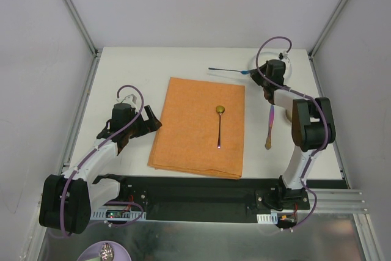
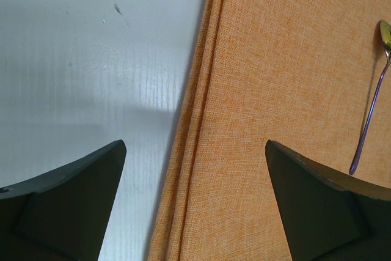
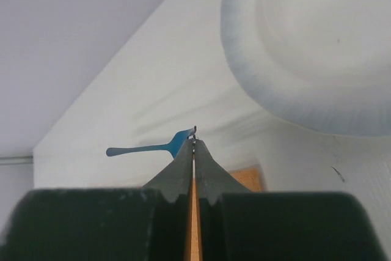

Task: Set the dinner table for one person
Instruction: Pick up the fork at the center of the board, then place the fork at the center of the board.

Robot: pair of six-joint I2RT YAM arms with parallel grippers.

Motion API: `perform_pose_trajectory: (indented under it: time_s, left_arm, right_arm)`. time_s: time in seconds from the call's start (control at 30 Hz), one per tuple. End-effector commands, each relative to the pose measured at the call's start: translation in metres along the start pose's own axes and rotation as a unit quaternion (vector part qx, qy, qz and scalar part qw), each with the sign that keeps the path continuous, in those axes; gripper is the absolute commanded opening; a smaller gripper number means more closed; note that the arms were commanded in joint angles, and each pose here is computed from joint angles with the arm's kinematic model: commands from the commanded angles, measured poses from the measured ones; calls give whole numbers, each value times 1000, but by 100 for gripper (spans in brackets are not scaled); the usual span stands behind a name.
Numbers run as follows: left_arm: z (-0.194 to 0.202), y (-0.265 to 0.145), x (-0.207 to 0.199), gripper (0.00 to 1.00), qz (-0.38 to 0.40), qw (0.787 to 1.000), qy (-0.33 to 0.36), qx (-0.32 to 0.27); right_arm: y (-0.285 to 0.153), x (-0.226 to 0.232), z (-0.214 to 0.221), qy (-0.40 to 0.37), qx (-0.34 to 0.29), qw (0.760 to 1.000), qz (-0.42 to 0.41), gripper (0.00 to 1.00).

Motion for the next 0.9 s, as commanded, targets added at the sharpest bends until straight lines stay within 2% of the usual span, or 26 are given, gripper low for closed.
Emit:
perform_pose_trajectory:
  time_s: [0.0, 0.17, 0.33, 0.53, 0.8, 0.87]
  left_arm:
    - [-2, 0, -4, 99, 6, 1000, 14, -3]
    - [-2, -2, -5, 99, 10, 1000, 14, -5]
    - [-11, -7, -7, 99, 6, 999, 15, -36]
    - [-43, -30, -14, 99, -5, 993, -3, -117]
    - [-106, -61, -13, 99, -8, 980, -50, -190]
    - [-122, -72, -18, 99, 13, 977, -58, -202]
  right_arm:
    - [-19, 41, -35, 52, -71, 991, -99, 1]
    - [-19, 54, -37, 92, -67, 983, -141, 1]
    - [-15, 71, -26, 108, -5, 975, -196, 1]
    - [-18, 93, 2, 77, 57, 967, -236, 1]
    - [-36, 127, 64, 11, 147, 951, -271, 1]
    - [-44, 140, 84, -10, 171, 943, -285, 1]
Point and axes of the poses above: each gripper's point midway between its finger pads, its own y axis out along the fingers, its own x axis along the line the jaws close on, z = x × y, the point moved 7 cm from there along -y, back along the fingers, and after that the axes turned 5 degrees about -y, right-handed, at the moved point
